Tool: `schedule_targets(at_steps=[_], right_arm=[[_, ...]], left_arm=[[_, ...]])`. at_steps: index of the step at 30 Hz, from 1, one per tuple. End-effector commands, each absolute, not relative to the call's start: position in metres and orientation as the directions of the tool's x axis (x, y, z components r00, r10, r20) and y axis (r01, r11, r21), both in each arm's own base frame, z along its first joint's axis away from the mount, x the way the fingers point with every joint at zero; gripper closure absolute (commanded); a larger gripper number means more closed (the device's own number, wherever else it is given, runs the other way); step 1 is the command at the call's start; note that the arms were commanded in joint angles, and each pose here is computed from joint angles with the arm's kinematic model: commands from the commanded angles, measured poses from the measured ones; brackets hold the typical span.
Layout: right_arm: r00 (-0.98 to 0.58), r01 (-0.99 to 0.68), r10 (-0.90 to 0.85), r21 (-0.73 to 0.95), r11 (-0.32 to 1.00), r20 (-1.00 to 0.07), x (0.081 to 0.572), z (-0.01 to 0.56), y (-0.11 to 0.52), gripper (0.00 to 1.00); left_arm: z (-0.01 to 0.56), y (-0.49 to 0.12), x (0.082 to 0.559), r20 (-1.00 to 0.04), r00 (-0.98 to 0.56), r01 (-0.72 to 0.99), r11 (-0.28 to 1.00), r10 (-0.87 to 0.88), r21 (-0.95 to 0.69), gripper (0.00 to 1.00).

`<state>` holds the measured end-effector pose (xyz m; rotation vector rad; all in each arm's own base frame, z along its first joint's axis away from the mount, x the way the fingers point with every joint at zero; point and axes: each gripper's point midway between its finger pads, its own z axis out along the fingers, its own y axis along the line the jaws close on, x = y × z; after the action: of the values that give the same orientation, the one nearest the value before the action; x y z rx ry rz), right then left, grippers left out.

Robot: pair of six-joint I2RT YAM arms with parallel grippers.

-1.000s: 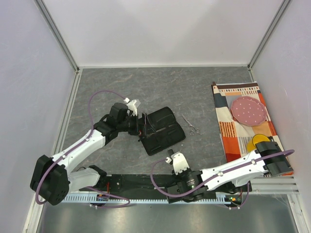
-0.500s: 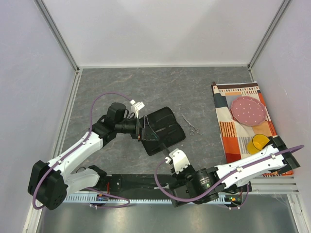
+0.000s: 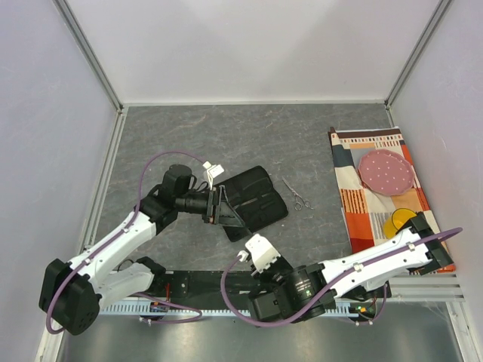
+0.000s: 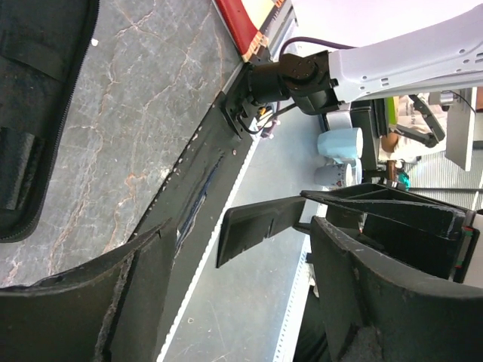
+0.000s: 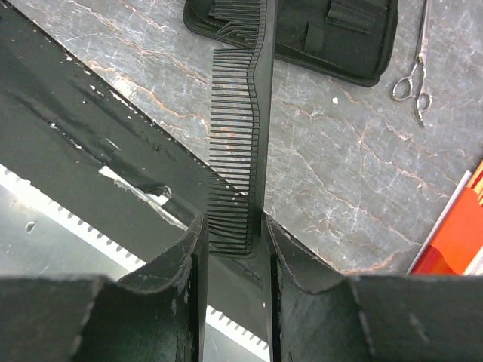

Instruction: Sort the hair-cutting tools

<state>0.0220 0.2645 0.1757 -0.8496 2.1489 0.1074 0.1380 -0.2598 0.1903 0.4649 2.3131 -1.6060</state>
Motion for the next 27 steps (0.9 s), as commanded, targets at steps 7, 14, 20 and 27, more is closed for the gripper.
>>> schedule_targets(at_steps=[7,14,20,27], right_arm=[[-0.378,-0.612,-0.521,-0.216,0.761,-0.765,0.029,0.192,0.285,0.87],[-0.376,-0.622,-0.517,-0.204,0.756,-0.769,0.030,0.193,0.294,0.87],[-0.378,-0.624,-0.524,-0.208,0.753,-0.763,0.032,0.190,0.297,0.87],[-0.383,-0.631,-0.533,-0.207,0.747,-0.755,0.031,0.186,0.300,0.86]], left_arm=[[0.206,-0.258,0.116,-0.392,-0.910,0.414,0.242,0.136,-0.878,0.32],[0.207,-0.257,0.111,-0.396,-0.906,0.421,0.219,0.151,-0.880,0.42],[0.211,-0.256,0.105,-0.411,-0.897,0.437,0.186,0.165,-0.880,0.77],[0.217,-0.256,0.105,-0.442,-0.885,0.462,0.164,0.148,-0.872,0.98]])
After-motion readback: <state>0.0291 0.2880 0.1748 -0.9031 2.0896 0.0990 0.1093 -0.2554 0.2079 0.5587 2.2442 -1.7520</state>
